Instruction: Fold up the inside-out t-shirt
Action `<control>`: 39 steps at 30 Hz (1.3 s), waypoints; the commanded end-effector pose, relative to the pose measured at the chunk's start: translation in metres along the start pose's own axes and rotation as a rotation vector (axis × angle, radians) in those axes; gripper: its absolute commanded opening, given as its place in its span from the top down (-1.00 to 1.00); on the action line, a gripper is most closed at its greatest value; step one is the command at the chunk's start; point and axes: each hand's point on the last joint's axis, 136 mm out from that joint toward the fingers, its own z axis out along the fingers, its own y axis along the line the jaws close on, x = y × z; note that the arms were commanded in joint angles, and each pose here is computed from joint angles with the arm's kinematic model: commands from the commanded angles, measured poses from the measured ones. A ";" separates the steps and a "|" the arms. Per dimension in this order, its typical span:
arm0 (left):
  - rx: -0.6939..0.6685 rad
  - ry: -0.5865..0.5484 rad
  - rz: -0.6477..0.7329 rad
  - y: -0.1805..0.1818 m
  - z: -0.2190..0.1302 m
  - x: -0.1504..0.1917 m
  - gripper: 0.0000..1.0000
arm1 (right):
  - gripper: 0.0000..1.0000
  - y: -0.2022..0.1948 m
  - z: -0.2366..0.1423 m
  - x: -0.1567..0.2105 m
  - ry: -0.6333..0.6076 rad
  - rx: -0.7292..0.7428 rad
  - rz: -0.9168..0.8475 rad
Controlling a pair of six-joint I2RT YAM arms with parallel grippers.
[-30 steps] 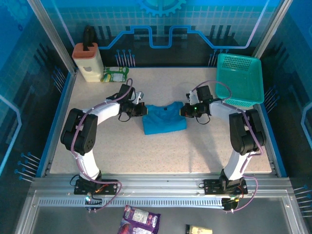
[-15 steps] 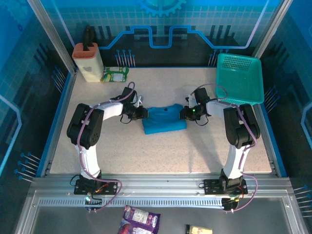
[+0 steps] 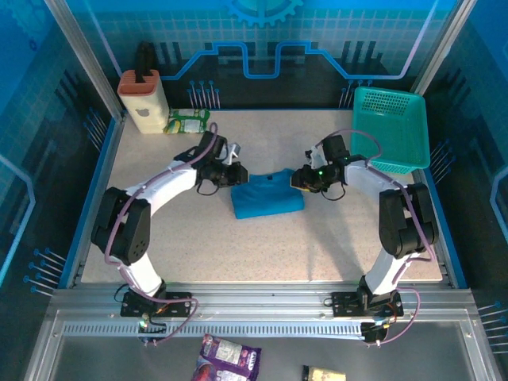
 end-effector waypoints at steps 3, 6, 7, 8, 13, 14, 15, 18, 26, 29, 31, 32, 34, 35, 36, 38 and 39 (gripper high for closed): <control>-0.051 0.196 -0.124 0.017 0.040 0.060 0.89 | 0.50 0.009 0.026 0.036 0.164 -0.189 0.121; -0.120 0.246 -0.179 0.042 0.056 0.076 0.94 | 0.58 -0.028 0.037 0.037 0.148 -0.059 0.157; -0.147 0.260 -0.188 0.050 0.059 0.080 0.96 | 0.59 -0.042 0.039 0.039 0.147 -0.009 0.176; -0.175 0.274 -0.198 0.058 0.062 0.084 0.97 | 0.62 -0.058 0.041 0.041 0.145 0.045 0.193; -0.187 0.274 -0.206 0.068 0.063 0.086 0.98 | 0.67 -0.070 0.042 0.037 0.125 0.046 0.209; -0.176 0.264 -0.196 0.065 0.061 0.082 0.98 | 0.66 -0.063 0.039 0.034 0.117 0.021 0.197; -0.165 0.255 -0.184 0.061 0.058 0.079 0.97 | 0.66 -0.057 0.037 0.033 0.113 0.005 0.193; -0.139 0.202 -0.139 0.046 0.045 0.063 0.89 | 0.62 -0.040 0.024 0.029 0.095 -0.015 0.164; -0.149 0.063 -0.269 0.071 0.006 0.033 0.20 | 0.52 -0.027 0.002 0.022 0.055 -0.020 0.150; -0.145 0.072 -0.316 0.086 0.006 0.033 0.15 | 0.51 -0.029 -0.001 0.022 0.055 -0.024 0.157; -0.148 0.088 -0.312 0.089 0.011 0.033 0.13 | 0.50 -0.028 -0.002 0.022 0.056 -0.024 0.155; -0.141 0.100 -0.312 0.089 0.016 0.031 0.13 | 0.50 -0.028 -0.003 0.022 0.058 -0.023 0.154; -0.138 0.122 -0.319 0.091 0.024 0.032 0.15 | 0.50 -0.028 -0.004 0.023 0.061 -0.024 0.154; -0.138 0.126 -0.322 0.092 0.028 0.032 0.15 | 0.48 -0.027 -0.004 0.024 0.063 -0.024 0.154; -0.139 0.128 -0.324 0.093 0.030 0.033 0.15 | 0.48 -0.028 -0.005 0.024 0.064 -0.021 0.152; -0.133 0.130 -0.325 0.093 0.035 0.033 0.17 | 0.48 -0.028 -0.006 0.025 0.062 -0.016 0.151; -0.127 0.134 -0.326 0.092 0.037 0.033 0.18 | 0.47 -0.028 -0.007 0.025 0.059 -0.017 0.151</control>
